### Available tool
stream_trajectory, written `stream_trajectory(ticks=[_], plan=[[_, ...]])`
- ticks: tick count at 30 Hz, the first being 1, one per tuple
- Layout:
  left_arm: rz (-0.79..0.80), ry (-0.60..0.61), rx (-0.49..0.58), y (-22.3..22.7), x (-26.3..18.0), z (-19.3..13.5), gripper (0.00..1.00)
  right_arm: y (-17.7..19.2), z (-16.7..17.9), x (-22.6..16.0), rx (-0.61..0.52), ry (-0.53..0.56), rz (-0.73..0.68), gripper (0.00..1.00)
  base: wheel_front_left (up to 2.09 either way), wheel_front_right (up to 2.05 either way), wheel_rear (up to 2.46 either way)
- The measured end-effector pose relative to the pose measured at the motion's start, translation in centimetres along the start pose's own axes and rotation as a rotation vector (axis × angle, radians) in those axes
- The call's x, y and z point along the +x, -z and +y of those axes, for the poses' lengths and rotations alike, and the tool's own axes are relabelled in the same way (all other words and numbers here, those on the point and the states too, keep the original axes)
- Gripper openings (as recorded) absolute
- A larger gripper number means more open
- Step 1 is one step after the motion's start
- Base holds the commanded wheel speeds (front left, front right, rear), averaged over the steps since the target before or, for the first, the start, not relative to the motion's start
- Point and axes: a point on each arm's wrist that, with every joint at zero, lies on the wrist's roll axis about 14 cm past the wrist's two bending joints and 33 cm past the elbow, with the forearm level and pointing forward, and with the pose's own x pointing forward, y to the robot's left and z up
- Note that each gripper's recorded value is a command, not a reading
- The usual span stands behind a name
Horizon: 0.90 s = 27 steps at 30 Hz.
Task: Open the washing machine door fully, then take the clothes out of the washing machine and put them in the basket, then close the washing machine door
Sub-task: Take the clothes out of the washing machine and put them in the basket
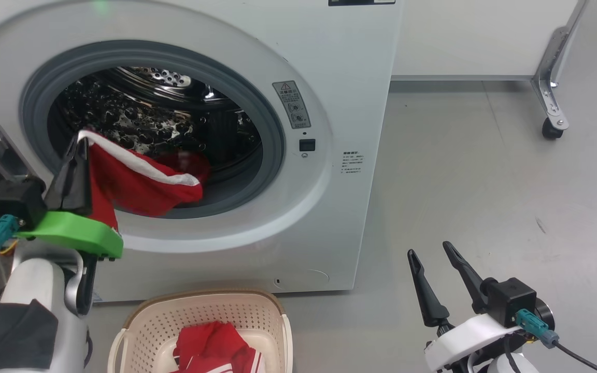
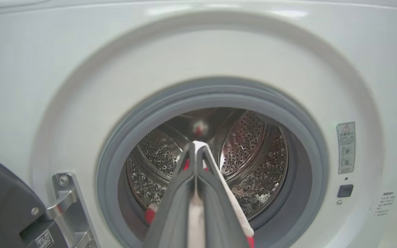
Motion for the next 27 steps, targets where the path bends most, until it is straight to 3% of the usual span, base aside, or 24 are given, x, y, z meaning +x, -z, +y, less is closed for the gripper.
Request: stream_trajectory(ticks=[7, 15, 27], plan=[[-0.201, 0.039, -0.001, -6.1, 0.4, -1.6, 0.0, -0.1, 0.2, 0.1, 0.001, -0.008, -0.002, 1.0, 0.0, 0.0, 0.0], [-0.27, 0.054, -0.011, -7.7, -0.6, -2.4, 0.0, 0.2, 0.1, -0.1, 0.004, -0.008, 0.004, 1.0, 0.0, 0.0, 0.0], [0.093, 0.051, -0.017, 4.5, -4.9, -2.6, 0.0, 0.8, 0.1, -0.2, 0.01, -0.004, 0.023, 1.0, 0.0, 0.0, 0.0]])
